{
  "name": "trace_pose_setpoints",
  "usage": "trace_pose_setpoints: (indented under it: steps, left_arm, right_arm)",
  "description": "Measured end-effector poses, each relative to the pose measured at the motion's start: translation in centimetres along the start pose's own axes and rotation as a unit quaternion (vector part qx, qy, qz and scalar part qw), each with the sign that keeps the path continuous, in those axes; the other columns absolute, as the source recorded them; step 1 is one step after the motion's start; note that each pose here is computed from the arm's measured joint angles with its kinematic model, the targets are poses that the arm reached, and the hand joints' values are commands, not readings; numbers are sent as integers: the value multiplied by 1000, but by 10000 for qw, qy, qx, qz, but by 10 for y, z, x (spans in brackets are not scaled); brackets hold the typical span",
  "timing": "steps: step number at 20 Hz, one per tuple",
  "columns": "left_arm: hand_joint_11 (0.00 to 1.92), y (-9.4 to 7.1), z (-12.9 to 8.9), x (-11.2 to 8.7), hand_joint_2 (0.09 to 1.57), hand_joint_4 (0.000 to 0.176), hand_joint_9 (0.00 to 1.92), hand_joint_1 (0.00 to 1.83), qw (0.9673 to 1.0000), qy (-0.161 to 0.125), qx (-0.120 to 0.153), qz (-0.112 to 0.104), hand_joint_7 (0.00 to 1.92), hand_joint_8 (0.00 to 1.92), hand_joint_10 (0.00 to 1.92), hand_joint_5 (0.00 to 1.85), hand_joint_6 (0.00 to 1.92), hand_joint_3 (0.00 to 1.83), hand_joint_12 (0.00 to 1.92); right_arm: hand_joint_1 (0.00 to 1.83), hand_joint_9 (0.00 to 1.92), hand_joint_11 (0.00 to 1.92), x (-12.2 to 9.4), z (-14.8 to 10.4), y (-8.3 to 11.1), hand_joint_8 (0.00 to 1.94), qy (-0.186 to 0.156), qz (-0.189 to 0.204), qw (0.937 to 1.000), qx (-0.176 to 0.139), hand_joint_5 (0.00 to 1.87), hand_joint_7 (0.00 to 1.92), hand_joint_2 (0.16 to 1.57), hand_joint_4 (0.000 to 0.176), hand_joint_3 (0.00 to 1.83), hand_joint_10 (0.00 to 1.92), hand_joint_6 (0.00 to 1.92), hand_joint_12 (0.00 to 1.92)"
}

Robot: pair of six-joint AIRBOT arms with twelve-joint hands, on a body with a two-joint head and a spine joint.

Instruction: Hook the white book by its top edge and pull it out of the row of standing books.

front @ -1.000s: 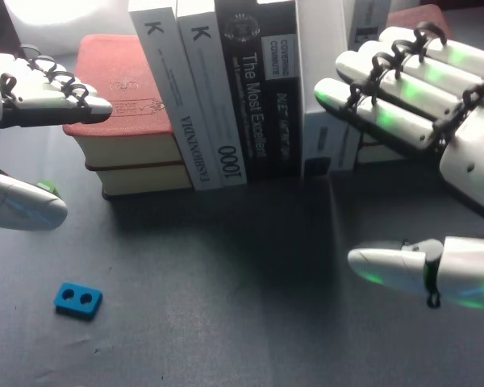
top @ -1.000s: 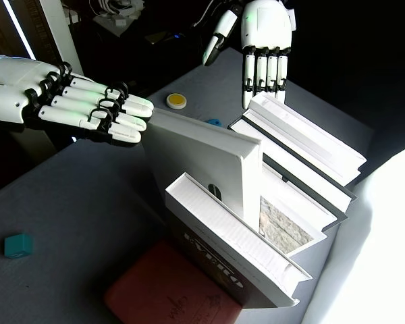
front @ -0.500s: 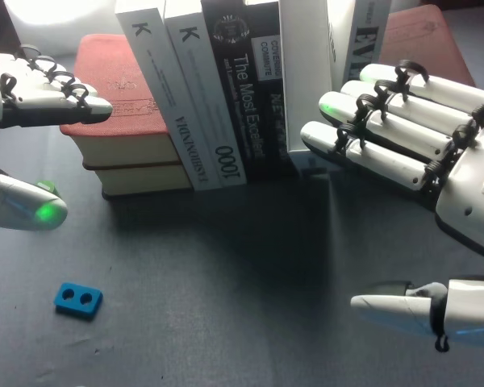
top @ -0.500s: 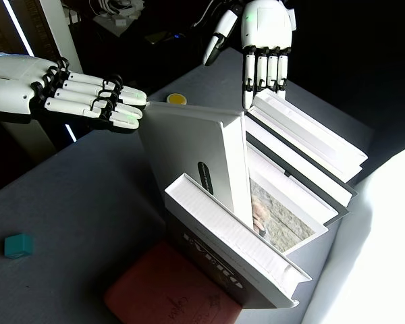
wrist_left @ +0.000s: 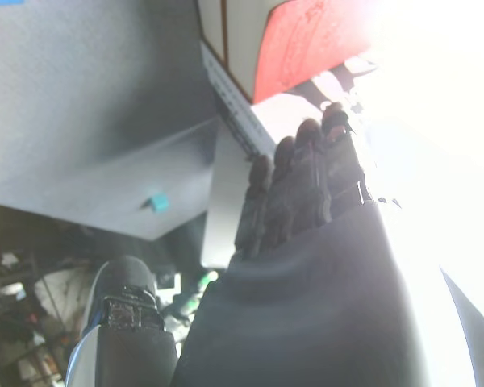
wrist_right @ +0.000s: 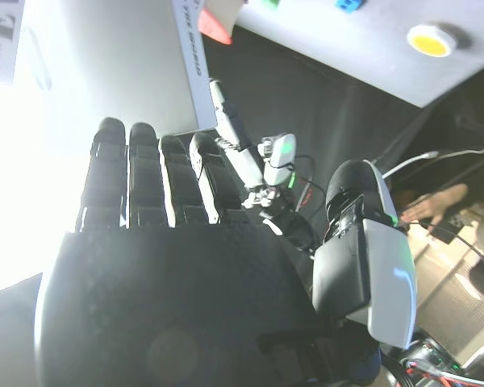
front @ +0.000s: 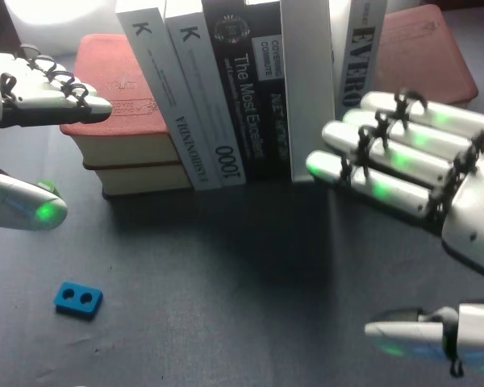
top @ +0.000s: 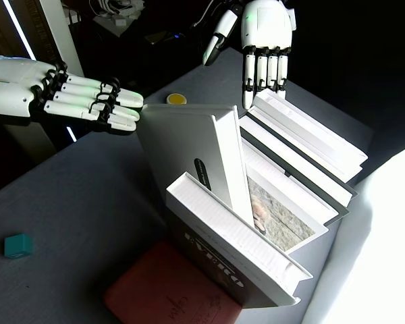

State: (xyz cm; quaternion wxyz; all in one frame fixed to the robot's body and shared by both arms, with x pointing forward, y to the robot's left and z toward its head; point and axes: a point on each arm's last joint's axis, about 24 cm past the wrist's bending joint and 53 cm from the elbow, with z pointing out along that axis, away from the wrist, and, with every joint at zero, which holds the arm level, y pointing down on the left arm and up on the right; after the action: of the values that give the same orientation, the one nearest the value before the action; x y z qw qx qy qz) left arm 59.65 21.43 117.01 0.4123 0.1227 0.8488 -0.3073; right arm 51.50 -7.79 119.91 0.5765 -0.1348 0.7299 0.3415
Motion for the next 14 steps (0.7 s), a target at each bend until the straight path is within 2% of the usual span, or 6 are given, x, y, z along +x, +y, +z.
trace_pose_setpoints:
  steps: [2, 3, 4, 9, 14]
  left_arm:
    - [0, 0, 0, 0, 1124, 0, 0, 0, 10000, 1, 2, -4, 0, 0, 0, 0, 0, 1, 0]
    - [0, 0, 0, 0, 1126, 0, 0, 0, 10000, 0, -3, 3, 0, 0, 0, 0, 0, 2, 0]
    - [0, 0, 0, 0, 1130, 0, 0, 0, 10000, -3, -5, 3, 0, 0, 0, 0, 0, 3, 0]
    - [0, 0, 0, 0, 1122, 0, 0, 0, 10000, -1, -2, 6, 0, 0, 0, 0, 0, 0, 0]
    - [0, -1, 1, 0, 1123, 0, 0, 0, 10000, 1, 6, 6, 0, 0, 0, 0, 0, 0, 0]
  right_arm:
    - [0, 0, 0, 16, -2, -12, 3, 308, 143, 9992, 204, 11, 6, 1101, 0, 1, 0, 4, 0]
    - [0, 0, 0, 37, -5, -15, 3, 716, 241, 9968, 276, 14, 8, 1099, 0, 0, 0, 5, 0]
    - [0, 0, 0, 43, -6, -20, 0, 838, 243, 9956, 330, 5, 1, 1102, 0, 1, 0, 1, 0]
    - [0, 0, 0, 37, -3, -39, 0, 720, 150, 9961, 479, 0, 0, 1109, 0, 3, 0, 0, 0]
    - [0, 0, 0, 54, 0, -56, 5, 955, 186, 9933, 621, 24, 15, 1102, 0, 0, 0, 9, 0]
